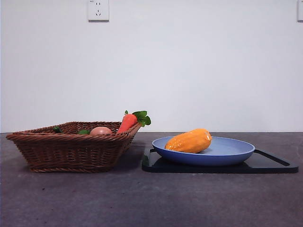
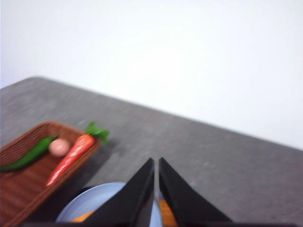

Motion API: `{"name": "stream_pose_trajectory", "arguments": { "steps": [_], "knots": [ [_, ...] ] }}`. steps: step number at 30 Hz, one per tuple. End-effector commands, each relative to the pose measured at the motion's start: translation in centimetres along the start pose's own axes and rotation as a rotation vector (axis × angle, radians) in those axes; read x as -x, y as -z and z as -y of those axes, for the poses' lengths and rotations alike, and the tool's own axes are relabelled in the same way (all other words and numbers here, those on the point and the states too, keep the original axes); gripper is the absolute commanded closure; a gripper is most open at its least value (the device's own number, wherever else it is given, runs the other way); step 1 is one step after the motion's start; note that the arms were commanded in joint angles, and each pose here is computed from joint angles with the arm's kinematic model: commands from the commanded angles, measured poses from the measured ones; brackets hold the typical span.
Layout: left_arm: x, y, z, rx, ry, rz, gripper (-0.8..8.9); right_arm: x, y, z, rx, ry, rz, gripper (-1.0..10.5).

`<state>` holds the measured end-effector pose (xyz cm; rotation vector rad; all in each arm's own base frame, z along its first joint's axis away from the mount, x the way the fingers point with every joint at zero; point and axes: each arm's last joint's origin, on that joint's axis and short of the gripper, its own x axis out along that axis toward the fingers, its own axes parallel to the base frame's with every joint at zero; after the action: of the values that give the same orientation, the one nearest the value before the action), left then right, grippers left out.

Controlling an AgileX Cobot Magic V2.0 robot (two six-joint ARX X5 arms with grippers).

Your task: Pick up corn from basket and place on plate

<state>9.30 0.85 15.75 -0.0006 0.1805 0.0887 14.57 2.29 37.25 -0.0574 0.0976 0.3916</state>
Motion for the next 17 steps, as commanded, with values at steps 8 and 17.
{"name": "stream_pose_trajectory", "arguments": {
  "steps": [8, 17],
  "knots": [
    [-0.2, 0.9, 0.0, 0.006, 0.003, -0.038, 8.10, 3.3, 9.4, 0.5, 0.023, 0.224, 0.200, 9.4],
    [-0.2, 0.9, 0.0, 0.006, 0.003, -0.038, 8.10, 4.2, 15.5, -0.1, 0.028, 0.308, 0.230, 9.4]
  ]
}}
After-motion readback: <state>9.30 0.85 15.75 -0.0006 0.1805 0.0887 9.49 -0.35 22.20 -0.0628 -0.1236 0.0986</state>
